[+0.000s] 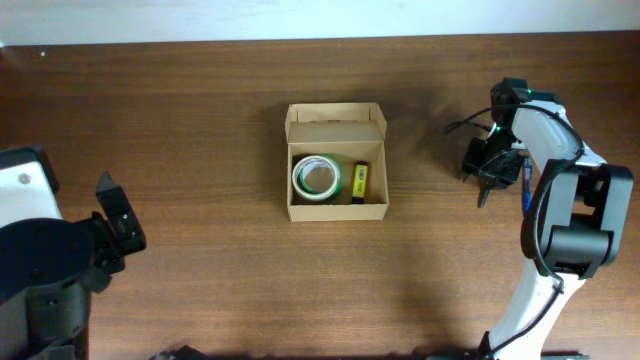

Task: Pack container
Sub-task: 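Lower the right gripper onto the grey marker and grasp it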

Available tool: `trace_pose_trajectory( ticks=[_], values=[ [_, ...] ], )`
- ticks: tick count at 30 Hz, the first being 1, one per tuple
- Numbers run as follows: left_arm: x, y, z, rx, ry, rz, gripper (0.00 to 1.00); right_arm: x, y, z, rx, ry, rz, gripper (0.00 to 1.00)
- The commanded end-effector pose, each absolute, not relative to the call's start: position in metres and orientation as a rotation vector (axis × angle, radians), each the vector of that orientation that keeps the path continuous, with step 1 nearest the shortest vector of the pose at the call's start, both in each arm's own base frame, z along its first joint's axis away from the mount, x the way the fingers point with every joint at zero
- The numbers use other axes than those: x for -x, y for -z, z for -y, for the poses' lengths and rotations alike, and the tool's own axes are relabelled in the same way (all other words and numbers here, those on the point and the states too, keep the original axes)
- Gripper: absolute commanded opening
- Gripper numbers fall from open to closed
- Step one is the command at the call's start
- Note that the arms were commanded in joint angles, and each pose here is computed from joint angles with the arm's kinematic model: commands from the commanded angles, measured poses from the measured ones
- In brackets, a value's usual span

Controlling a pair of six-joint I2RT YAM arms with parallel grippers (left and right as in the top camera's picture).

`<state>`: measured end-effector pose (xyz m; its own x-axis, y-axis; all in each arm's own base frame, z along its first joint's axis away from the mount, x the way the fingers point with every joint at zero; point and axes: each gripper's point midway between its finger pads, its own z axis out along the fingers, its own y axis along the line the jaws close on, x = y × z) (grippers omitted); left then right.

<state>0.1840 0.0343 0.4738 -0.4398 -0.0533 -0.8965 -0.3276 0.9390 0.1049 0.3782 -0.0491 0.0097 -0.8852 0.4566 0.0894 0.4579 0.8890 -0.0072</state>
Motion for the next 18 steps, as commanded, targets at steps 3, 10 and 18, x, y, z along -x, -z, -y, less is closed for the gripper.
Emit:
trace_pose_trajectory(
  ticks=[3, 10, 18],
  values=[
    [-0.183, -0.475, -0.040, 0.276, -0.362, -2.003, 0.99, -0.380, -0.006, 0.054, 0.714, -0.005, 2.961, 0.49],
    [-0.183, -0.475, -0.040, 0.276, -0.363, -2.002, 0.99, -0.395, -0.027, 0.061, 0.726, -0.027, 3.006, 0.50],
    [-0.183, -0.475, -0.040, 0.276, -0.363, -2.002, 0.99, -0.400, -0.033, 0.067, 0.722, -0.075, 3.027, 0.50]
  ],
)
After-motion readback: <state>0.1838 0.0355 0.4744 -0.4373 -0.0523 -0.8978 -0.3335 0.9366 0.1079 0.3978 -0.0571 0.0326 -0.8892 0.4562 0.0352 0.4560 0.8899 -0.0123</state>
